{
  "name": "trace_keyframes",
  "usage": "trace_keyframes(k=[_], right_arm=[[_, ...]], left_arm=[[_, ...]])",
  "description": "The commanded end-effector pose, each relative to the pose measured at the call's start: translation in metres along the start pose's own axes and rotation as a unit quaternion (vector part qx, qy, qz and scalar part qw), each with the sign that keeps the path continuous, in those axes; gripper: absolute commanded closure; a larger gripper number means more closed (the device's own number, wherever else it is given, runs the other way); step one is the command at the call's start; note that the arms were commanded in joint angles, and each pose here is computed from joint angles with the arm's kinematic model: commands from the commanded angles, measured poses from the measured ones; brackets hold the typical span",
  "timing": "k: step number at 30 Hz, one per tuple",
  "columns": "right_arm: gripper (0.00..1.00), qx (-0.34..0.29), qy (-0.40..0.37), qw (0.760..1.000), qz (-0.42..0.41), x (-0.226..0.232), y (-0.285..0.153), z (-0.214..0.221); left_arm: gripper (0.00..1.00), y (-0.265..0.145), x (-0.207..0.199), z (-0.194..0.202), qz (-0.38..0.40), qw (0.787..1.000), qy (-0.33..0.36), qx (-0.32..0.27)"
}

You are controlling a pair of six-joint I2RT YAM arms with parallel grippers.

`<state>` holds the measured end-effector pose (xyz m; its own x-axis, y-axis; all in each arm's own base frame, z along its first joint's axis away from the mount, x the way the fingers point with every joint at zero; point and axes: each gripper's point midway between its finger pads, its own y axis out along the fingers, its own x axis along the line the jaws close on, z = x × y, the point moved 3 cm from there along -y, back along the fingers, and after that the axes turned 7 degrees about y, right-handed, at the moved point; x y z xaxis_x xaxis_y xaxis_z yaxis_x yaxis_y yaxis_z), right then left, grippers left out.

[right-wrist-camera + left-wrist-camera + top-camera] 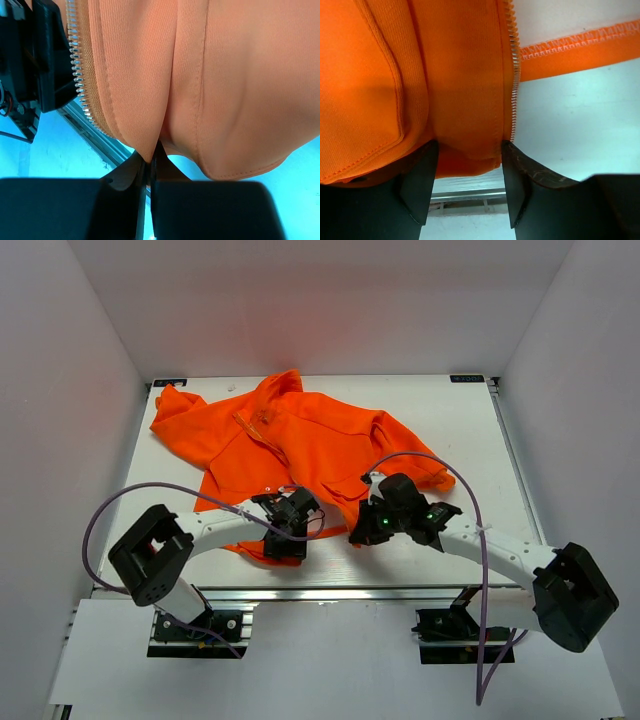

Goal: Zip up the jacket

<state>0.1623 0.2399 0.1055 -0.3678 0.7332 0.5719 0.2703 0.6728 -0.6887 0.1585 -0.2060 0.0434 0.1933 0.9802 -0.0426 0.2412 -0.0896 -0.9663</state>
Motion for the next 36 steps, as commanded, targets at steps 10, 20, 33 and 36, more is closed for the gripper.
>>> trace_keyframes(k=[10,20,33,36], right_arm=[[1.00,-0.027,-0.014,0.999,0.012,-0.003,-0.010,-0.004],[1.00,-0.020,-0.017,1.000,0.004,-0.003,-0.008,-0.002],[1.00,-0.025,-0.092,0.975,-0.200,0.031,-0.024,-0.004],[1.00,-0.038,-0.126,0.951,-0.280,0.045,-0.038,-0.010]], left_arm=[[0.62,0.028,0.001,0.016,-0.062,0.998,0.003,0.033],[1.00,0.016,-0.019,0.004,0.011,1.000,0.008,0.001],[1.00,-0.080,-0.053,-0.045,0.217,0.952,0.006,-0.216],[1.00,-0.115,-0.053,-0.053,0.266,0.921,0.010,-0.284]])
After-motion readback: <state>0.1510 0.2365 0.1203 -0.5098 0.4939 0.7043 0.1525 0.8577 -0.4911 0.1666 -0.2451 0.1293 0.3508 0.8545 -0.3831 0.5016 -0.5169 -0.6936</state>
